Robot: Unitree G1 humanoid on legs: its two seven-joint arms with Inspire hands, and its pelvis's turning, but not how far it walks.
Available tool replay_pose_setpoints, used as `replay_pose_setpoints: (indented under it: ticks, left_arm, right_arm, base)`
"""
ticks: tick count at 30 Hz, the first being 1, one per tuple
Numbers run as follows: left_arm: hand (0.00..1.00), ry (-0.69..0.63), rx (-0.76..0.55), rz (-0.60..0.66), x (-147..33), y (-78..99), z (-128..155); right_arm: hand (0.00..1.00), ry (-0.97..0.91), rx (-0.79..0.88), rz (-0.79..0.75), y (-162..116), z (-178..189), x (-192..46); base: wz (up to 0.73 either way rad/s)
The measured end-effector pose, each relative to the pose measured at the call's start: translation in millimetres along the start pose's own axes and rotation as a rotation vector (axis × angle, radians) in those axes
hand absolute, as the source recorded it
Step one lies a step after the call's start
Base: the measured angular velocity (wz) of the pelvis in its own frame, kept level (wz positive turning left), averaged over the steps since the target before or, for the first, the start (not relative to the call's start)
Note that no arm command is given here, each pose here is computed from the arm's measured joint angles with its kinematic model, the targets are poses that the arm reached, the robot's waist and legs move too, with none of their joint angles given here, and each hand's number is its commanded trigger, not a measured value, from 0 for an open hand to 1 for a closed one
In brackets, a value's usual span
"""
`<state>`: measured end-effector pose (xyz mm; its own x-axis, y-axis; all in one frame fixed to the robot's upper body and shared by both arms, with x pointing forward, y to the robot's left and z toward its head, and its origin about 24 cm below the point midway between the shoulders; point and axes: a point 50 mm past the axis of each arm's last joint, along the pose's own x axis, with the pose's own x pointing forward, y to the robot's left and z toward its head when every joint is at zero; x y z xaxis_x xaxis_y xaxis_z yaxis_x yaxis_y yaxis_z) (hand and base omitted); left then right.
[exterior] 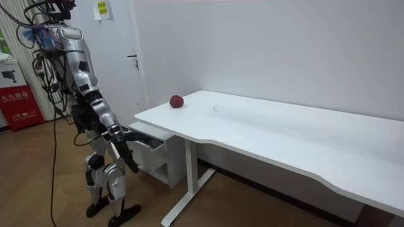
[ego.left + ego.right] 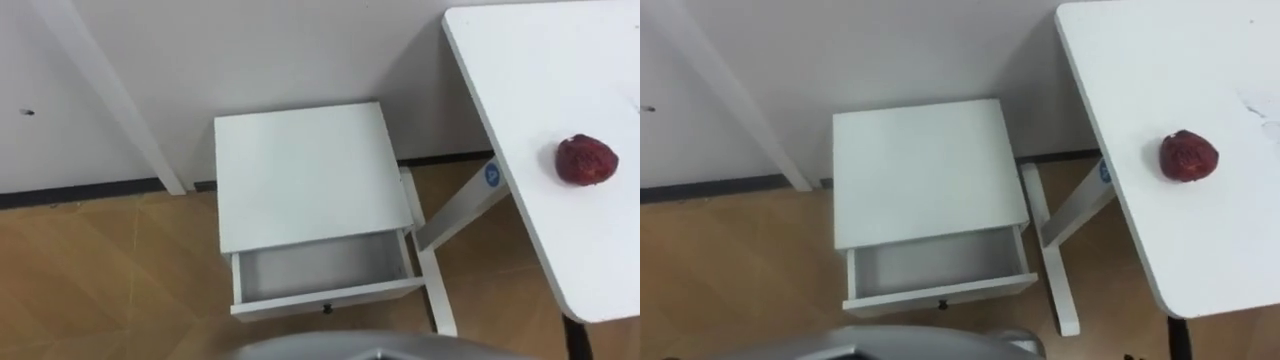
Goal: Put apple and close drawer
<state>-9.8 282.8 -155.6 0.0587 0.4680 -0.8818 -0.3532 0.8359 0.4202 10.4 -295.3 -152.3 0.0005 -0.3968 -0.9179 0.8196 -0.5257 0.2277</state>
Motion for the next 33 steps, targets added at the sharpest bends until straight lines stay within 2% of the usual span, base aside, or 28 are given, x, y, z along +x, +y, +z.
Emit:
replay_pose_setpoints:
  ticks: [6, 12, 17, 21, 24, 27, 29, 33]
  left_arm:
    - [0.00, 0.010, 0.010, 0.027, 0.0, 11.8, -6]
    - [0.00, -0.017, 0.031, 0.044, -0.2, 18.5, -3]
    - [0.00, -0.028, 0.054, 0.049, -0.9, 20.9, -3]
    - [0.00, -0.047, 0.093, 0.047, -0.8, 20.7, 0]
    - [0.00, -0.049, 0.118, 0.034, -1.1, 17.0, 0]
    - [0.00, -0.049, 0.131, 0.022, -1.5, 12.7, -1]
    - [0.00, -0.053, 0.152, 0.011, -1.7, 9.4, 0]
    - [0.00, -0.069, 0.208, -0.018, -2.5, 0.7, 2]
  right_arm:
    - [0.00, -0.016, 0.097, -0.065, 11, 9, -2]
    - [0.00, -0.105, 0.184, 0.009, 56, 31, -12]
    - [0.00, -0.212, 0.258, 0.154, 112, 61, -41]
    - [0.00, -0.381, 0.159, 0.236, 142, 79, -67]
    - [0.00, -0.523, 0.103, 0.297, 165, 87, -96]
    - [0.00, -0.628, 0.044, 0.358, 180, 88, -116]
    - [0.00, -0.736, -0.040, 0.408, 191, 85, -132]
    - [0.00, -0.892, -0.231, 0.485, 205, 72, -148]
  base:
    - [-0.08]
    - [-0.07]
    - [0.01]
    - [0.04]
    - [-0.01]
    - [0.00]
    - [0.00]
    - [-0.01]
